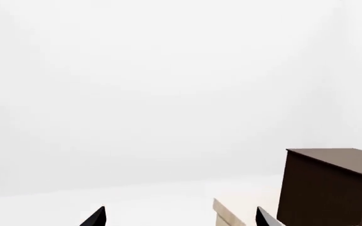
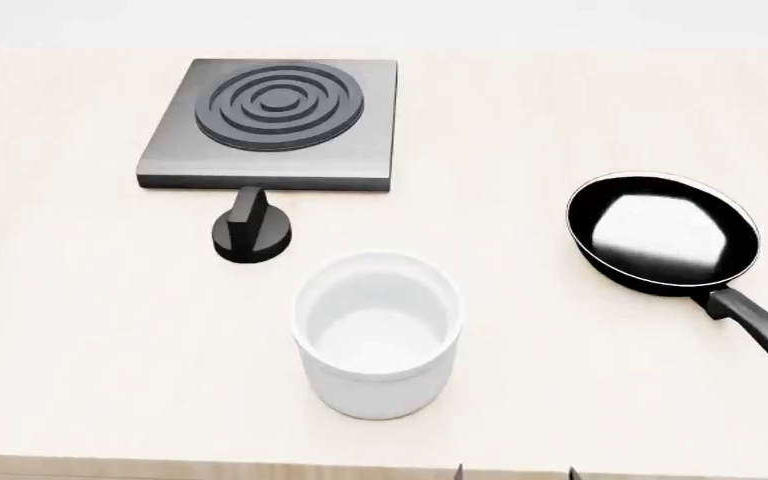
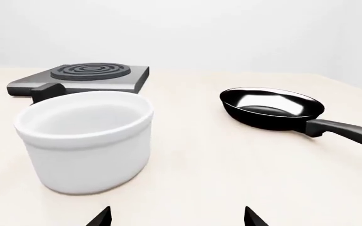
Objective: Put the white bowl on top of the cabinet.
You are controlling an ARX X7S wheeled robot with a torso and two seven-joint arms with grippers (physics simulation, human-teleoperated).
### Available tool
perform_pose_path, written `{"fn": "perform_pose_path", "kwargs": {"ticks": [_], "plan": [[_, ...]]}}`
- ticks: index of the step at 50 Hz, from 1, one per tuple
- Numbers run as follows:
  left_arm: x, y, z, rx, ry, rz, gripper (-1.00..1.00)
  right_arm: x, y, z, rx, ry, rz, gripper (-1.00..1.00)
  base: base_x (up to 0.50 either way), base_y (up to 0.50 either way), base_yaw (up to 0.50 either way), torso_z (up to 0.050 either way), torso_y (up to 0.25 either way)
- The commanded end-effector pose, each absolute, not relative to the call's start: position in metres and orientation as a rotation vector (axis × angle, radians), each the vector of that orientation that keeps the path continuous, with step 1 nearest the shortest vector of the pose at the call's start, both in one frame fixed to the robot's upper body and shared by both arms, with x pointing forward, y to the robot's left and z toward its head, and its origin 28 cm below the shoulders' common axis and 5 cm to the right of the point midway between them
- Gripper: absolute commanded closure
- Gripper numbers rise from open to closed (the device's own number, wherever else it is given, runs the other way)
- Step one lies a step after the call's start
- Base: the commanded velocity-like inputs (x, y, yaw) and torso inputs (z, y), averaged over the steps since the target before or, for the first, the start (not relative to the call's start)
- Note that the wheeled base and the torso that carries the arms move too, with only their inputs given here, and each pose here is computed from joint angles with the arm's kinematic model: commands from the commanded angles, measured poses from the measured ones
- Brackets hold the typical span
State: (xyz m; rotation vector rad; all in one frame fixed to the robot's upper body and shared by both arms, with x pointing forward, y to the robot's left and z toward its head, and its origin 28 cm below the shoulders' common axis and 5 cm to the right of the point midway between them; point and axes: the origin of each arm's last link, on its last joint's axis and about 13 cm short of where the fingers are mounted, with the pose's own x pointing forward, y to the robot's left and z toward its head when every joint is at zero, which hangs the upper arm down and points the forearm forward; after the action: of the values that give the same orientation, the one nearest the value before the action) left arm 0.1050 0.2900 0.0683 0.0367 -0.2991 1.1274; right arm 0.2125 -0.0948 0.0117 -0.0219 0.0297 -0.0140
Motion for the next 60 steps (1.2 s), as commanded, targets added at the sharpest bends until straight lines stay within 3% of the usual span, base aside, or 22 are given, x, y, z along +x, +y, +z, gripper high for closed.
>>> {"fn": "perform_pose_path", "kwargs": {"ticks": [1,11,30,60], "plan": [[0.094,0.294,0.070,0.045,-0.324,1.272,-1.00,0.214,-0.095,0.016,0.024,0.106,-0.034,-1.00,0.00,0.00,0.00,0.000,0.000],[0.098,0.293,0.067,0.012,-0.317,1.244,-1.00,0.200,-0.111,0.071,-0.031,0.040,-0.176,-1.00,0.00,0.00,0.00,0.000,0.000],[0.099,0.294,0.064,-0.001,-0.309,1.240,-1.00,0.170,-0.152,0.122,-0.023,0.014,-0.450,-1.00,0.00,0.00,0.00,0.000,0.000],[0.102,0.292,0.062,-0.008,-0.298,1.222,-1.00,0.185,-0.148,0.219,-0.136,-0.062,-0.299,-1.00,0.00,0.00,0.00,0.000,0.000]]}}
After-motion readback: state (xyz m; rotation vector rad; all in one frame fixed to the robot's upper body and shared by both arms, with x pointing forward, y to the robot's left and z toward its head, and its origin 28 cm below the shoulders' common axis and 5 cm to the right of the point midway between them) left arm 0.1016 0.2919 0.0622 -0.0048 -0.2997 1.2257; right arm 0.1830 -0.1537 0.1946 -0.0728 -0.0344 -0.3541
